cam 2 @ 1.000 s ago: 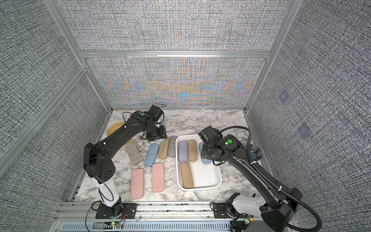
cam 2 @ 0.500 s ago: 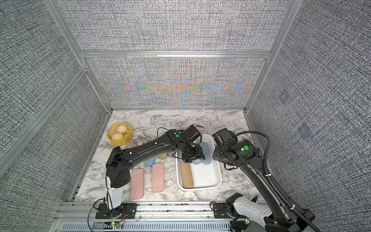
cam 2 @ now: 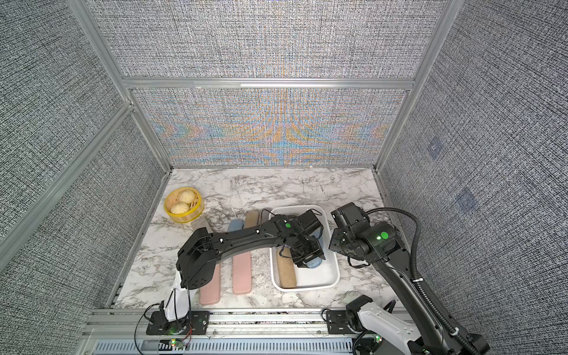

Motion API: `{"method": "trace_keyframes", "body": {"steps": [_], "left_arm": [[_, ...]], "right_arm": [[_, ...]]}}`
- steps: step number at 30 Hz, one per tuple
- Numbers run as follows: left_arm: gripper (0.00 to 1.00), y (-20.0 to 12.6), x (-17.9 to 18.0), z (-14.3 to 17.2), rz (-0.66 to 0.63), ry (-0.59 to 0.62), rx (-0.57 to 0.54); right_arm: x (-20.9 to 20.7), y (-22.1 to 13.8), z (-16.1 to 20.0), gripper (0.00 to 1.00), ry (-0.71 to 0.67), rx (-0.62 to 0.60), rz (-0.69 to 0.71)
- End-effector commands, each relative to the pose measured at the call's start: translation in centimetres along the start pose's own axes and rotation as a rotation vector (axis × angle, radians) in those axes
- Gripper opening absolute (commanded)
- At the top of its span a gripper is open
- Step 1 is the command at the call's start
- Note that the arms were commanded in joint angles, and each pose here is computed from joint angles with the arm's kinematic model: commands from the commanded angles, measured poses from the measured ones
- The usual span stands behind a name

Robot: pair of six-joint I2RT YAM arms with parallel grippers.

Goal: Put the glasses cases into the storage boxes
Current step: Place the glasses case in the storage box.

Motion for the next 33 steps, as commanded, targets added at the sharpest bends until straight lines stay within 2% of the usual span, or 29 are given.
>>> {"method": "trace_keyframes", "body": {"steps": [1, 6, 9, 13, 18, 23, 26, 29, 32, 33], "left_arm": [[0.41, -0.2, 0.4, 0.1, 0.003, -0.066, -0.011], [0.42, -0.1, 1.7, 0.6, 0.001, -0.129, -0.001], [0.55, 0.6, 1.9, 0.7, 0.016, -0.141, 0.024], [0.63, 1.4, 1.6, 0.7, 0.045, -0.148, 0.067], [0.76, 0.8, 1.3, 0.6, 0.06, -0.131, 0.066], [0.76, 0.1, 1.4, 0.9, 0.078, -0.122, 0.064], [0.76, -1.4, 1.5, 0.9, 0.068, -0.081, 0.015], [0.76, -5.3, 1.5, 1.1, 0.073, -0.004, -0.066], [0.77, -10.0, 2.5, 0.6, 0.039, 0.088, -0.21], [0.8, -12.0, 2.9, 0.4, 0.017, 0.129, -0.27]], "right_arm": [[0.2, 0.3, 0.1, 0.53, -0.007, 0.015, -0.007], [0.5, 0.7, 0.1, 0.53, -0.013, 0.024, 0.004], [0.7, 0.9, 0.1, 0.53, -0.014, 0.032, 0.004], [0.7, 0.9, 0.1, 0.53, -0.008, 0.033, 0.005], [0.7, 0.9, 0.1, 0.53, -0.013, 0.038, 0.017], [0.5, 2.0, 0.8, 0.53, -0.017, 0.076, 0.024], [0.5, 3.5, 1.7, 0.53, -0.023, 0.121, 0.025], [1.1, 5.4, 2.8, 0.52, -0.047, 0.199, 0.001], [1.4, 7.4, 4.1, 0.47, -0.077, 0.285, 0.012], [1.4, 8.2, 4.5, 0.46, -0.088, 0.302, 0.018]]}}
Point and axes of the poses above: each gripper's point midway between its finger pads, its own y axis out along the fingers, its own x axis along the line the jaws close on, z = x × y, the point moved 6 cm from there along -y, back along the fingers, and after that the axes turned 15 degrees about y, right-handed, at the moved point
